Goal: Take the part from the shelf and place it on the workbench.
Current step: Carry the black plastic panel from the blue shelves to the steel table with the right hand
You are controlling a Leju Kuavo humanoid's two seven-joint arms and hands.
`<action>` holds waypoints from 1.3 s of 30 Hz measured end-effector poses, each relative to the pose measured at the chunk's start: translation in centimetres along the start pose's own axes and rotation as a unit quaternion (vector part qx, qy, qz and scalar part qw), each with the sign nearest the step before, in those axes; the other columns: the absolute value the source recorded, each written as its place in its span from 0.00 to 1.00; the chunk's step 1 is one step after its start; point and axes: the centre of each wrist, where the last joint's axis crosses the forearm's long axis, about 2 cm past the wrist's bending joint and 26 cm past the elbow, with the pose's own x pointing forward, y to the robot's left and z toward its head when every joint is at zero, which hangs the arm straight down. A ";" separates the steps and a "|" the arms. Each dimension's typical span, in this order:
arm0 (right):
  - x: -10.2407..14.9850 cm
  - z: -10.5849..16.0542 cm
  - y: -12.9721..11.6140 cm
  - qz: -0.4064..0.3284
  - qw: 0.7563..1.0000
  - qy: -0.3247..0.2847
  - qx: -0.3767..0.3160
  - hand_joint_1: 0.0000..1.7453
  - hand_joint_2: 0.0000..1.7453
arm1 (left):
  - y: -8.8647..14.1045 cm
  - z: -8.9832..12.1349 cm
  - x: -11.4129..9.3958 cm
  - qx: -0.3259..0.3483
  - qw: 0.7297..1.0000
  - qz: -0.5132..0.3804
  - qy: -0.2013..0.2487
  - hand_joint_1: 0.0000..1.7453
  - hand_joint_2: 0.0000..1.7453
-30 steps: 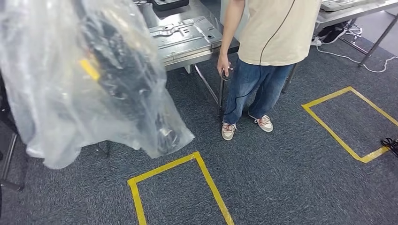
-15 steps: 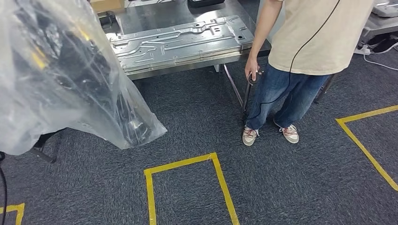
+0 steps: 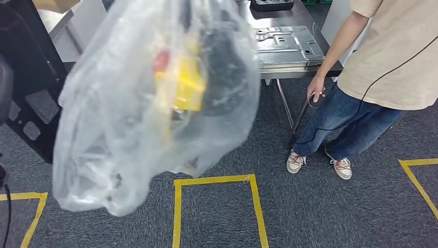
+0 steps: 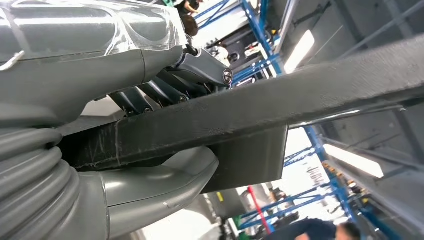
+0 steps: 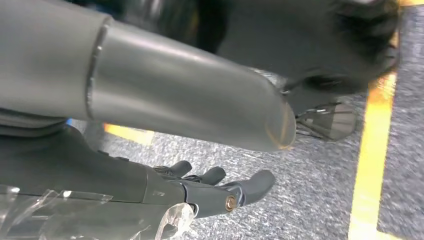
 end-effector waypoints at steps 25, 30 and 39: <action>-0.2 0.1 0.4 0.002 1.000 0.002 -0.005 0.00 0.00 | 0.4 0.1 -0.2 -0.009 1.000 0.013 -0.012 1.00 1.00; 0.0 0.1 0.4 0.002 1.000 0.002 -0.005 0.00 0.00 | 0.5 0.0 0.1 -0.010 1.000 0.012 -0.019 1.00 1.00; -1.2 0.2 0.0 0.011 1.000 0.023 -0.012 0.00 0.00 | 0.2 0.1 0.1 -0.021 1.000 0.010 -0.016 1.00 1.00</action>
